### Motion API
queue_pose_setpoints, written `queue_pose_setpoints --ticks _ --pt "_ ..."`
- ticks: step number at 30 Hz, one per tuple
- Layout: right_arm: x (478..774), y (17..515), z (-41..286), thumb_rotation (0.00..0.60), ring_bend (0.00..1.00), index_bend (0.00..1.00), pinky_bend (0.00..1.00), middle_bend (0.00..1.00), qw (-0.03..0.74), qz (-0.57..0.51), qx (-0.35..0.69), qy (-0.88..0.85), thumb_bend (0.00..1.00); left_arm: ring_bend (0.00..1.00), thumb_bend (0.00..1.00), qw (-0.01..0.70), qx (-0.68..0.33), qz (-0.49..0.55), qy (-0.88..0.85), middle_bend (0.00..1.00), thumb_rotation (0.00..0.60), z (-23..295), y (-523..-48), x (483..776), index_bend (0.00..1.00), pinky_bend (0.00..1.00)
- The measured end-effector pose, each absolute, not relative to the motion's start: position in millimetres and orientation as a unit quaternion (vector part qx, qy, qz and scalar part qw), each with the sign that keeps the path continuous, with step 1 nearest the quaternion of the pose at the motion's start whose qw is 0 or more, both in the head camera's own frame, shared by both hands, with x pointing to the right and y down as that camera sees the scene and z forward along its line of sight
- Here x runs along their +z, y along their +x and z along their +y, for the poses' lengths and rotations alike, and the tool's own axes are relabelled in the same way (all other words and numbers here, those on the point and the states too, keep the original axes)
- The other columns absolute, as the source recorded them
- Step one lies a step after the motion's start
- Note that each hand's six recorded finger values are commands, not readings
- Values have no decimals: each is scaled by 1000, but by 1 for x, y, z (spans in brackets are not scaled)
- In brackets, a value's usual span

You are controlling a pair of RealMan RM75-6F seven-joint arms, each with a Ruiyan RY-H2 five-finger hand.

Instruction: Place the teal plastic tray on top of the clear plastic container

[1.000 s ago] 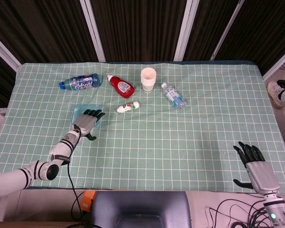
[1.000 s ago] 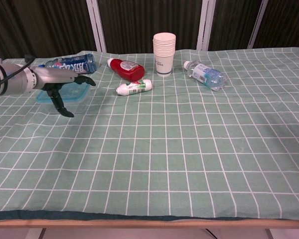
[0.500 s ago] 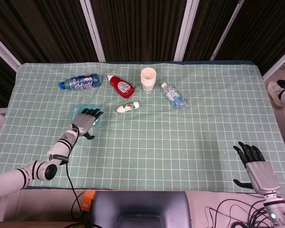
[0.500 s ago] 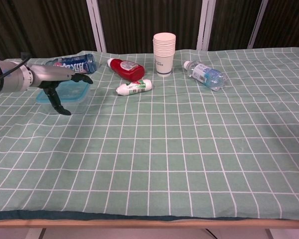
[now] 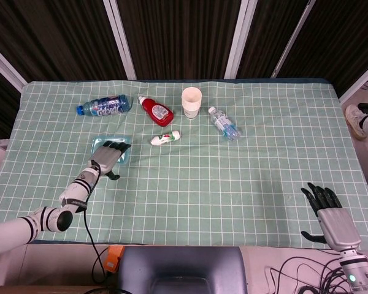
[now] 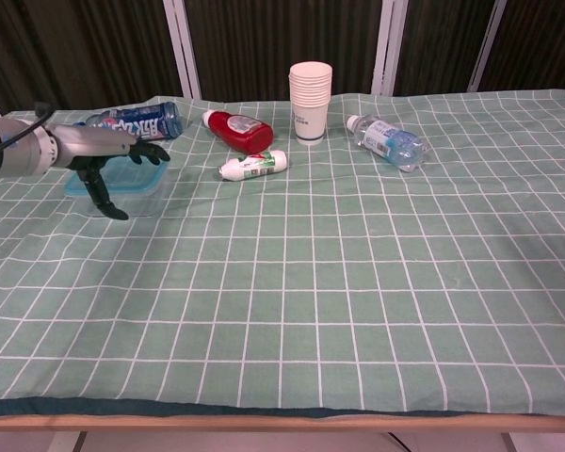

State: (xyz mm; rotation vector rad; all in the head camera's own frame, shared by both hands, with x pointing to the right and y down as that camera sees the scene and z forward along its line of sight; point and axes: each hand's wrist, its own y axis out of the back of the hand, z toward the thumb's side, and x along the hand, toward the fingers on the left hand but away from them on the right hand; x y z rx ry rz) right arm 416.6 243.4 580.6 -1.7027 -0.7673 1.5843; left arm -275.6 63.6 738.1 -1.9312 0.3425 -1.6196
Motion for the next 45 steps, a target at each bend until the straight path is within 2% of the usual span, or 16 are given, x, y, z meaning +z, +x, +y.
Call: queue_pose_setpoints --ticks 12,26,36,45 --pt "581 416 244 600 0 0 0 0 339 -293 609 -654 67 99 212 295 -616 120 -720 102 600 67 -282 743 0 93" --pt "582 415 244 600 0 0 0 0 340 -291 609 -655 67 107 211 325 -599 128 -720 118 600 63 -275 725 0 93" --pt "582 415 245 600 0 0 0 0 340 -289 608 -657 67 164 211 363 -585 105 -717 185 600 82 -265 711 0 96" --pt "583 413 246 600 0 0 0 0 341 -285 606 -659 67 165 211 383 -580 99 -712 187 600 92 -265 700 0 95"
